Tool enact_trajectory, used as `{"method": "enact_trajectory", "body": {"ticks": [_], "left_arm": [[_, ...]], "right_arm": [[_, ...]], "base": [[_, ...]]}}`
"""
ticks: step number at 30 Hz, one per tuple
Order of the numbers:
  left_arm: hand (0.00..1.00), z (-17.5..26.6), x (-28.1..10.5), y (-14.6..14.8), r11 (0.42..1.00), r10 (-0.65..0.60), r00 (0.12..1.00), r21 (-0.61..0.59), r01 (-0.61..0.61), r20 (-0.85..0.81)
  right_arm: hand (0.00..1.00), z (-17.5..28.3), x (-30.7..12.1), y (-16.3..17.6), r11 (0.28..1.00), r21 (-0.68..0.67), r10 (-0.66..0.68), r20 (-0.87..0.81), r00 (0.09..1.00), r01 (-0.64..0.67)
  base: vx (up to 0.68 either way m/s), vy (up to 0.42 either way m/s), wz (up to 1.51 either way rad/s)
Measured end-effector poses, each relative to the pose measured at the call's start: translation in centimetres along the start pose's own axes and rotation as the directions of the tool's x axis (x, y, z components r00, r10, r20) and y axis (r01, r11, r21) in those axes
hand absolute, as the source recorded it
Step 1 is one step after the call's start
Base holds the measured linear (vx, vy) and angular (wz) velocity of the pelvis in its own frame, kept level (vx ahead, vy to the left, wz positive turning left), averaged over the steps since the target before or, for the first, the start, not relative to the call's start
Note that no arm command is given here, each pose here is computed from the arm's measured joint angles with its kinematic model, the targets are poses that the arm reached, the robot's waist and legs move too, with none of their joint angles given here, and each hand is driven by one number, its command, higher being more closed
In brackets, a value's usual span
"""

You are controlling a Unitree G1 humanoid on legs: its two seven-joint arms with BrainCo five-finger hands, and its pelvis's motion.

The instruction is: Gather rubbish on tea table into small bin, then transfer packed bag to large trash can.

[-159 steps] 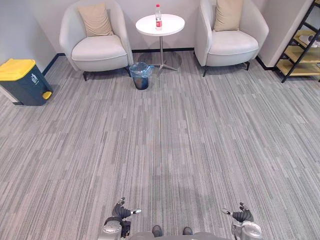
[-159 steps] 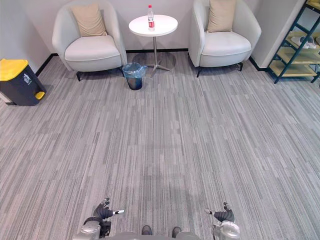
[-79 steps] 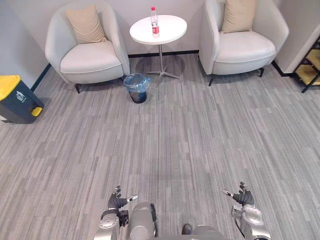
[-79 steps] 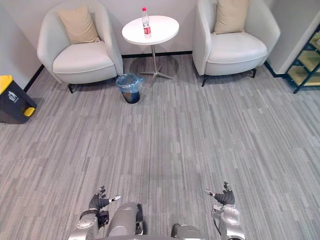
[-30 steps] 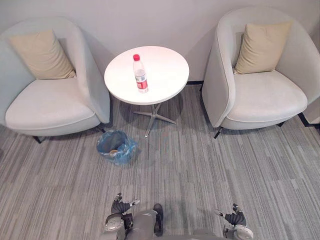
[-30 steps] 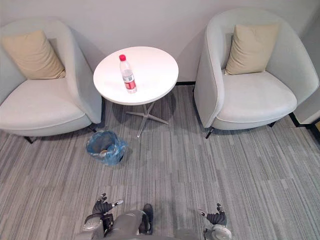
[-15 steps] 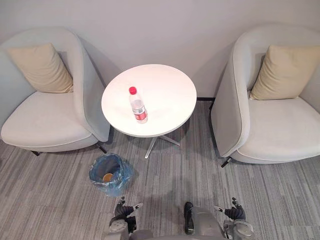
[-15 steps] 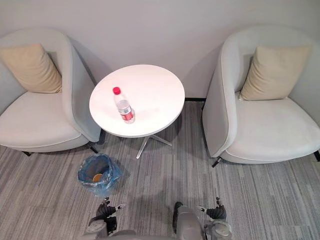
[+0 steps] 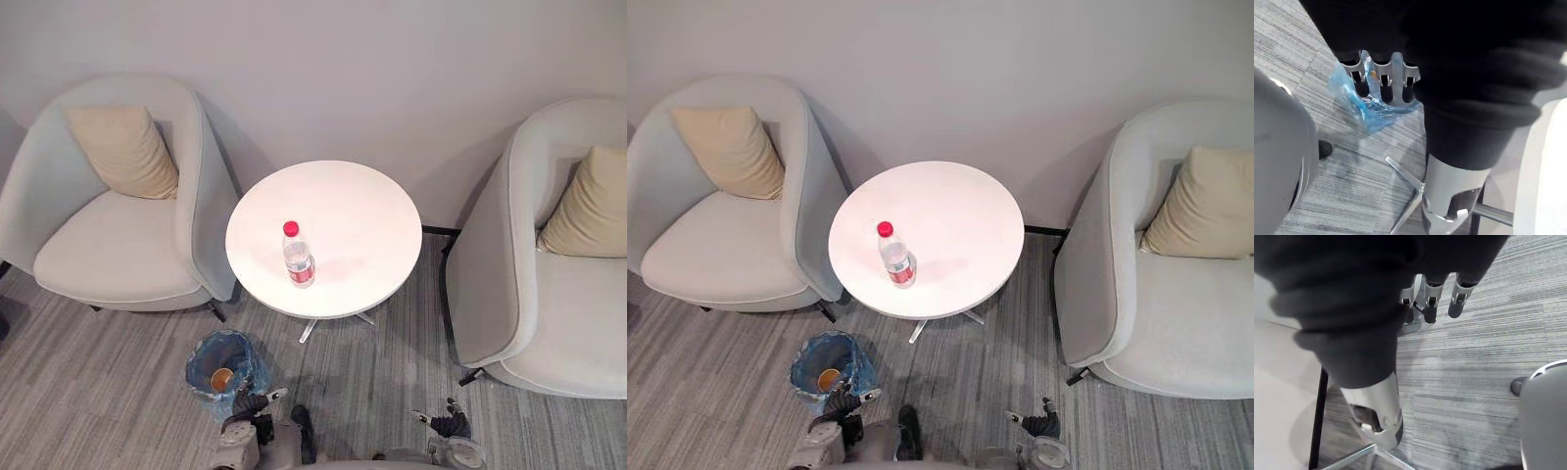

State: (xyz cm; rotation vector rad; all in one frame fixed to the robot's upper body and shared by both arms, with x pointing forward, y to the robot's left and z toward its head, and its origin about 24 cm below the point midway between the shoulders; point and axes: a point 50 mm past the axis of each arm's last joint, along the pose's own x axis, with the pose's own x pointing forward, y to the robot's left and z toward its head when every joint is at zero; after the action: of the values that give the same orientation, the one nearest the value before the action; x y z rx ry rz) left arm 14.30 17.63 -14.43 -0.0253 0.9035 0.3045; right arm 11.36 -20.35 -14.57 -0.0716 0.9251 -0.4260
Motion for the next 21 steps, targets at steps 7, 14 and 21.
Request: {"method": "enact_trajectory", "body": {"ticks": [7, 14, 21], "left_arm": [[0.0, -1.2, -0.2, 0.7, 1.0, 0.012, 0.999, 0.029, -0.011, -0.039], [0.0, -1.4, -0.3, 0.3, 0.998, 0.027, 0.998, -0.047, -0.029, -0.052], [0.0, -1.0, -0.4, -0.2, 0.998, -0.017, 0.999, -0.055, 0.015, -0.032]], "right_arm": [[0.0, 0.6, 0.0, 0.7, 0.999, -0.006, 0.035, 0.02, 0.999, -0.035], [0.0, 0.2, -0.3, 1.0, 0.999, -0.008, 0.045, 0.021, 0.999, -0.045], [0.0, 2.1, 0.5, -1.5, 1.0, -0.019, -0.01, 0.087, 0.996, 0.011]], "base": [[0.14, 0.075, 0.21], [0.15, -0.138, 0.46], [0.03, -0.08, 0.16]]}}
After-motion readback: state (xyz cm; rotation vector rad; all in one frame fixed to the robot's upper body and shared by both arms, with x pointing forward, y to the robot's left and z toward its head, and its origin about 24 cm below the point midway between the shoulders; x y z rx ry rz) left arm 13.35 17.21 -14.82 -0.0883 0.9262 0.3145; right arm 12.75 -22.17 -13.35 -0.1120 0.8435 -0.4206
